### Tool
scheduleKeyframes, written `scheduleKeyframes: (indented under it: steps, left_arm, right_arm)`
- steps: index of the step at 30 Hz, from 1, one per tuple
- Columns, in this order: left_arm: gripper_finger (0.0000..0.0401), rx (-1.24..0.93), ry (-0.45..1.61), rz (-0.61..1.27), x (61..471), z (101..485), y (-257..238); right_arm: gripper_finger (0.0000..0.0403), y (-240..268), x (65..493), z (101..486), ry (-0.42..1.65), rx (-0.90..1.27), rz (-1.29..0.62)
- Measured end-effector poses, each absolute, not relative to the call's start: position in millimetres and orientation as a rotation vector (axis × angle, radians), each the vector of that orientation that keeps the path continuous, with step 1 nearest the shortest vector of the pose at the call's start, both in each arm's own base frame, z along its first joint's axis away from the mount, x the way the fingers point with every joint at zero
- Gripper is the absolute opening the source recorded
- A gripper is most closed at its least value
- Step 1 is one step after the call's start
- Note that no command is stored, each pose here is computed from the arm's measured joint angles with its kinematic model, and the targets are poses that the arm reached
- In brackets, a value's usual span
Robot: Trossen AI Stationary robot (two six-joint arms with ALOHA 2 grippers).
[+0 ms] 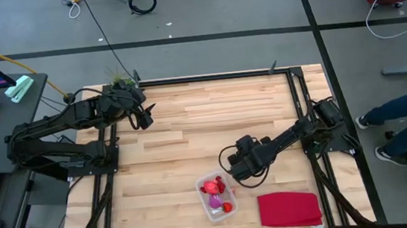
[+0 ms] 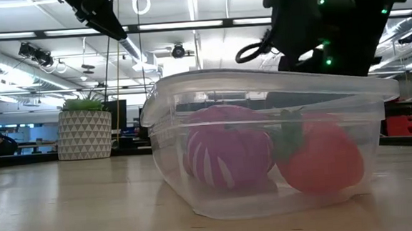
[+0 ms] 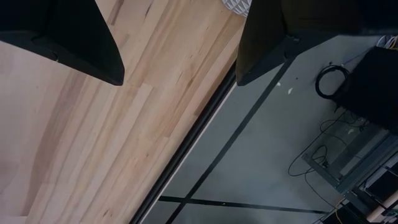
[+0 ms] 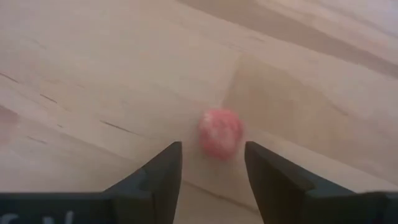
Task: Pick and placing Produce into tupperware
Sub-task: Put the top pink peach into the transparent bin
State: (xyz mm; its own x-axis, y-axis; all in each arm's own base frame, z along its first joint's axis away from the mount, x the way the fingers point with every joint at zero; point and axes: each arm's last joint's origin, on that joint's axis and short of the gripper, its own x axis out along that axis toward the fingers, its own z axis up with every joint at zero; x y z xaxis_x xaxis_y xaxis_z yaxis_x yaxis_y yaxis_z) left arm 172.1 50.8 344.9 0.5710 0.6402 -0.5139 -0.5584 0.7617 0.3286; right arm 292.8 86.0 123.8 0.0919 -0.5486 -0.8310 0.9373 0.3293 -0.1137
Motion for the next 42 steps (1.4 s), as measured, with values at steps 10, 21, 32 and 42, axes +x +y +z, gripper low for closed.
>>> scheduleKeyframes:
  steps: [10, 21, 32, 42]
  left_arm:
    - [0.0316, 0.135, 0.657, 0.705, 172, 345, 51]
    - [0.0316, 0.135, 0.657, 0.705, 172, 345, 51]
    - [0.0316, 0.136, 0.658, 0.705, 172, 345, 51]
    - [0.0316, 0.136, 0.658, 0.705, 172, 345, 51]
  right_arm:
    - [0.0183, 68, 298, 111, 0.843, 0.557, -1.165]
    - [0.0165, 48, 305, 111, 0.833, 0.583, -1.185]
    - [0.012, 55, 307, 110, 0.846, 0.62, -1.141]
    - [0.0091, 58, 312, 114, 0.828, 0.636, -1.12]
